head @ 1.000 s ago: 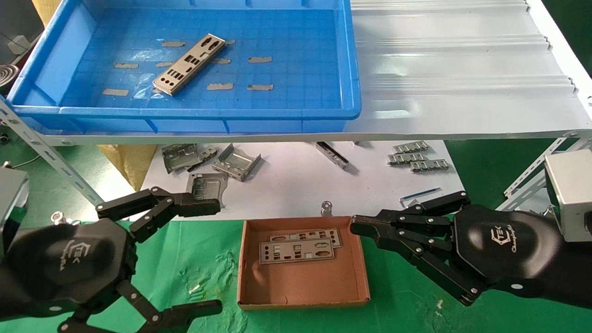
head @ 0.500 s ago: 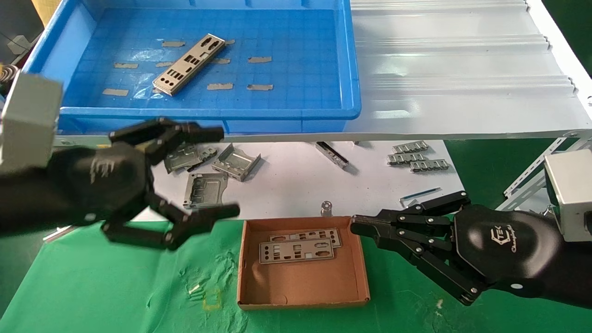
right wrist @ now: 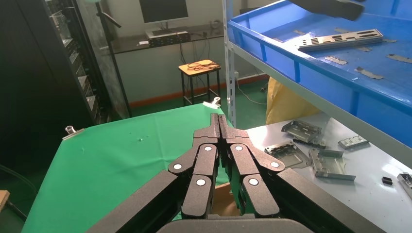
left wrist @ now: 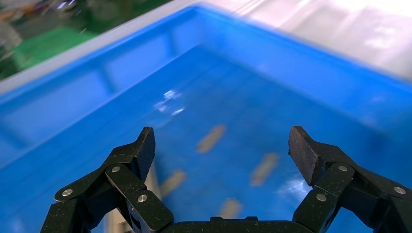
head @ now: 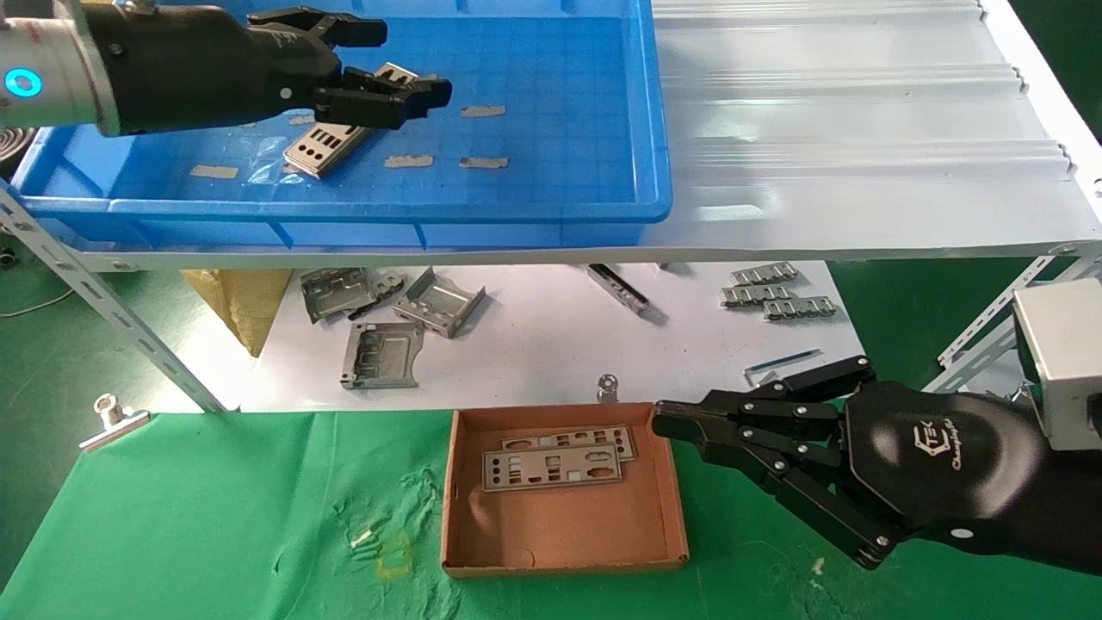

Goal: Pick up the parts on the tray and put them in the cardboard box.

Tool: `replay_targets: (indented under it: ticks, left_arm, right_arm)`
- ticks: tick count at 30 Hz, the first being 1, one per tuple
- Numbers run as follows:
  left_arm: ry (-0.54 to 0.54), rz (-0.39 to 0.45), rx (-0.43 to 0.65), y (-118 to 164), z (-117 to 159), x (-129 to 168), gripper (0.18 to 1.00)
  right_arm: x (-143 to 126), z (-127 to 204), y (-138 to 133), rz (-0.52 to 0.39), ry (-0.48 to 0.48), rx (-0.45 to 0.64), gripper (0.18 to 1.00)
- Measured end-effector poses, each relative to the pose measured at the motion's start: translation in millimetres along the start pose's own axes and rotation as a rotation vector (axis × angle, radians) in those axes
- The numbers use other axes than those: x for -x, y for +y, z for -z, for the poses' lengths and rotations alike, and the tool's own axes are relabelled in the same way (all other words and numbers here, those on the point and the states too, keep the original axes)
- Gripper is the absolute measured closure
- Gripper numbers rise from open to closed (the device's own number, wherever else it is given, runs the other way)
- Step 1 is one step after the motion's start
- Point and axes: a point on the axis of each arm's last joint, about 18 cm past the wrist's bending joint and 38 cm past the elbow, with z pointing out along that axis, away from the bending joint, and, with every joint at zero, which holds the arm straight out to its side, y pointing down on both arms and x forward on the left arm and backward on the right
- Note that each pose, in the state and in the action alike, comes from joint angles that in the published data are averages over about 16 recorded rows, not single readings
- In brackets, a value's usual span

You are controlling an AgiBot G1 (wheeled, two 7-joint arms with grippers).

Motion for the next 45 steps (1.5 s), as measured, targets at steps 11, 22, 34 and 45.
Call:
replay_targets:
  ticks: [11, 22, 34, 45]
  left_arm:
    - [-0.197, 0.118, 0.066, 7, -29, 39, 0.184]
    - [-0.246, 0.147, 0.093, 15, -35, 44, 0.184]
    - [-0.233, 0.105, 0.128, 18, -36, 42, 0.196]
    - [-0.246, 0.101, 0.14, 22, -37, 43, 0.292]
  right_arm:
    - [0, 0, 0, 0.0, 0.0, 0.0, 0.967]
    - [0, 0, 0, 0.0, 0.0, 0.0, 0.851]
    - [0, 0, 0, 0.0, 0.0, 0.0, 0.604]
    - [0, 0, 0, 0.0, 0.0, 0.0, 0.37]
